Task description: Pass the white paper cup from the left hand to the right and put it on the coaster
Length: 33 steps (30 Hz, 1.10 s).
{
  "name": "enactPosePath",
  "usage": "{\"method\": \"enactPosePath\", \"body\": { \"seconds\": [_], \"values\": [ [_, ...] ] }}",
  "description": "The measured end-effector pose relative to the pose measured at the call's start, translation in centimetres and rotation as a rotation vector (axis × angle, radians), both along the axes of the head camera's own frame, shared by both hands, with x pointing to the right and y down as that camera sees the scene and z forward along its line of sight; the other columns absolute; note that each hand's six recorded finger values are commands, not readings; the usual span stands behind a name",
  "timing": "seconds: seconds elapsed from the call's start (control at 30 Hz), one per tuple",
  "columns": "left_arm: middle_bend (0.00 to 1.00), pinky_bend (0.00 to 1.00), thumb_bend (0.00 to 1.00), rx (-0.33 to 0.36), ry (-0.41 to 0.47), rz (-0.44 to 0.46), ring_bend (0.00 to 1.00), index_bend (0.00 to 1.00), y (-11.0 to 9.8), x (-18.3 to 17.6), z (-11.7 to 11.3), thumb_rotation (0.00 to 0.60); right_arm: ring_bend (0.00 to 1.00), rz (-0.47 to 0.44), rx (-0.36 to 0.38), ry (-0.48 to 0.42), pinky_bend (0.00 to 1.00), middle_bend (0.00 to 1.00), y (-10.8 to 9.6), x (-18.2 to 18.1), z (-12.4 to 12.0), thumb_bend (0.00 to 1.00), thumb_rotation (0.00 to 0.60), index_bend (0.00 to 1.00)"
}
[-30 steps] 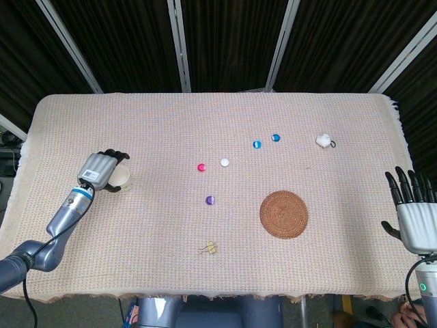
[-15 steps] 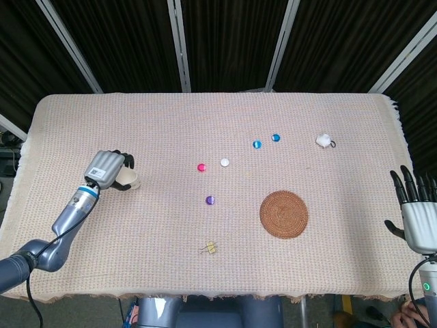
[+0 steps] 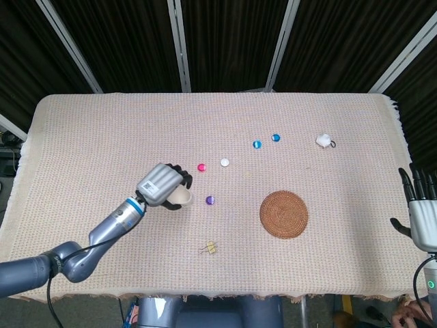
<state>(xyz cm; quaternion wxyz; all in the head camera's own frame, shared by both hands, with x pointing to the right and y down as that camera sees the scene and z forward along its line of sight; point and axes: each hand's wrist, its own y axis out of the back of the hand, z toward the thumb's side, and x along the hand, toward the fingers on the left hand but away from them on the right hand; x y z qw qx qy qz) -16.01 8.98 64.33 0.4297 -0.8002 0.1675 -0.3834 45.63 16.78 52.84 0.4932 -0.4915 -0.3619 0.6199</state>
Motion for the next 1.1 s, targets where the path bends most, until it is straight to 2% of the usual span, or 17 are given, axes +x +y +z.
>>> {"method": "enactPosePath", "body": {
  "seconds": [0.17,0.3,0.37,0.4,0.47,0.5,0.63,0.73,0.9,1.1],
  "values": [
    [0.48,0.49,0.04,-0.025,-0.028,0.095,0.39,0.49,2.4,3.3,1.6,0.600,0.00,0.016,0.003,0.009,0.00,0.00,-0.1,0.6,-0.1,0.00,0.600,0.00],
    [0.44,0.46,0.02,-0.040,-0.061,0.125,0.36,0.46,3.7,4.2,3.2,0.600,0.00,0.025,0.004,0.012,0.00,0.00,-0.1,0.9,-0.1,0.00,0.600,0.00],
    [0.31,0.40,0.00,-0.035,-0.074,0.135,0.27,0.35,4.0,4.3,3.7,0.600,0.00,0.026,0.003,0.013,0.00,0.00,-0.1,1.0,-0.1,0.00,0.600,0.00],
    [0.18,0.33,0.00,-0.027,-0.078,0.139,0.17,0.23,4.0,4.3,3.8,0.600,0.00,0.026,0.003,0.013,0.00,0.00,-0.1,1.0,-0.1,0.00,0.600,0.00],
    [0.03,0.19,0.00,-0.006,-0.090,0.149,0.03,0.05,4.1,4.3,3.9,0.600,0.00,0.025,0.001,0.013,0.00,0.00,-0.1,1.0,-0.1,0.00,0.600,0.00],
    [0.00,0.12,0.00,0.002,-0.097,0.154,0.00,0.01,4.1,4.3,3.9,0.600,0.00,0.024,0.001,0.013,0.00,0.00,-0.1,1.0,0.0,0.00,0.600,0.00],
    [0.00,0.03,0.00,0.040,-0.110,0.162,0.00,0.00,4.0,4.0,3.4,0.600,0.00,0.024,0.000,0.010,0.00,0.00,-0.1,0.9,0.0,0.00,0.600,0.00],
    [0.00,0.02,0.00,0.065,-0.075,0.130,0.00,0.00,3.6,3.6,1.8,0.600,0.00,0.023,0.001,0.008,0.00,0.00,-0.1,0.9,-0.1,0.00,0.600,0.00],
    [0.00,0.01,0.00,0.098,0.017,0.021,0.00,0.00,1.9,1.4,-1.5,0.600,0.00,0.014,-0.008,-0.001,0.00,0.00,0.1,0.5,0.1,0.00,0.600,0.00],
    [0.00,0.00,0.00,0.170,0.023,-0.174,0.00,0.00,-0.9,-5.7,-4.4,0.600,0.00,-0.013,-0.050,-0.045,0.00,0.00,0.1,-0.8,1.0,0.00,0.600,0.00]
  ]
}}
